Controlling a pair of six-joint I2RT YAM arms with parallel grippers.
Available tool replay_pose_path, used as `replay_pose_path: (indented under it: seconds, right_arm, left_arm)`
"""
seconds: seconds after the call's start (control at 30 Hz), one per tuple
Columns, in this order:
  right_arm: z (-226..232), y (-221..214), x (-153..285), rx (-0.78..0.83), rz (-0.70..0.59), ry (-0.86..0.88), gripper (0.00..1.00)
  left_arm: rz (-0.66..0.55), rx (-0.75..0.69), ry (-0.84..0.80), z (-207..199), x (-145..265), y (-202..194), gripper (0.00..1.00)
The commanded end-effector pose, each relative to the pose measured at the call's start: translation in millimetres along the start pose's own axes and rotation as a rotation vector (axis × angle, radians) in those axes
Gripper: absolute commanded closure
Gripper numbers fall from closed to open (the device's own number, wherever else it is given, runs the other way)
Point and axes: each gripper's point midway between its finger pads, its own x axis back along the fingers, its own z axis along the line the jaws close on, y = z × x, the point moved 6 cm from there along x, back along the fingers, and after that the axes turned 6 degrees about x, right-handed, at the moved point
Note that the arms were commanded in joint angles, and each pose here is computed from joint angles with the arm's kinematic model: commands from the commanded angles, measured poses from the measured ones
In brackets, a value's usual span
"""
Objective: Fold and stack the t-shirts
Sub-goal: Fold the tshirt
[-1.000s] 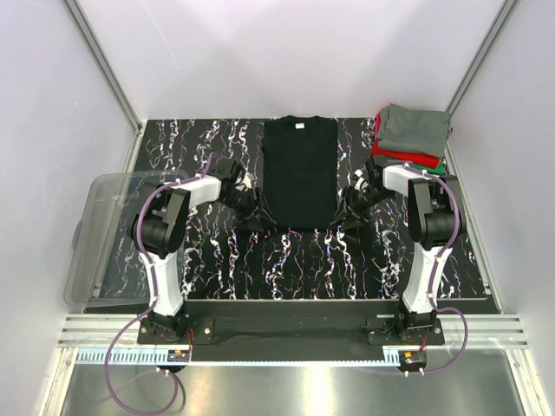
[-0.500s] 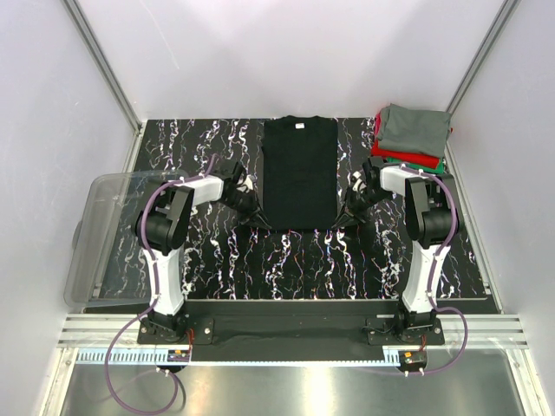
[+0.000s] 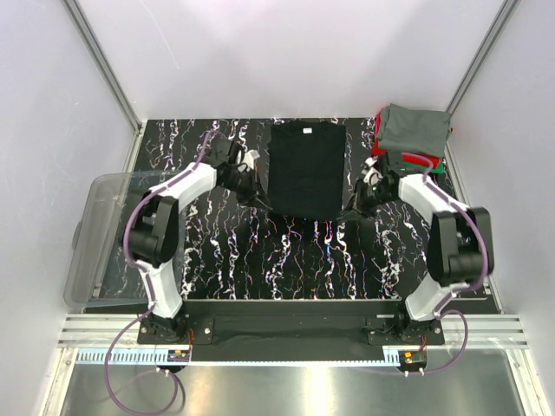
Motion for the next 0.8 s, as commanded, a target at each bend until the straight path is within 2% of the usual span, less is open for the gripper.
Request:
replay_pose_path:
  seconds: [0.0,0.3,0.47,0.57,0.77]
  right_arm:
    - [17,-4,29,0.031,-0.081,0.047,1.00]
    - [39,-14,64,0.114,-0.173,0.085,1.00]
    - [41,-3,67,0.146,-0.213,0.080,1.00]
    - [36,13,57,0.169,-0.238,0.085,1.00]
    - [22,84,39,0.216,-0.341,0.067,1.00]
  left_arm:
    - [-0.062,-0.130,-0.044,-31,33,-4,1.00]
    - [-0.109,-0.213,-0.070,-53,54,-17,1.00]
    - [-0.105,-0.218,-0.055,-49,47,-11,1.00]
    - [-0.107,-0.219,-0.051,-44,36,1,1.00]
    - [-0.211,-0.286,-0.039,-48,27,69,1.00]
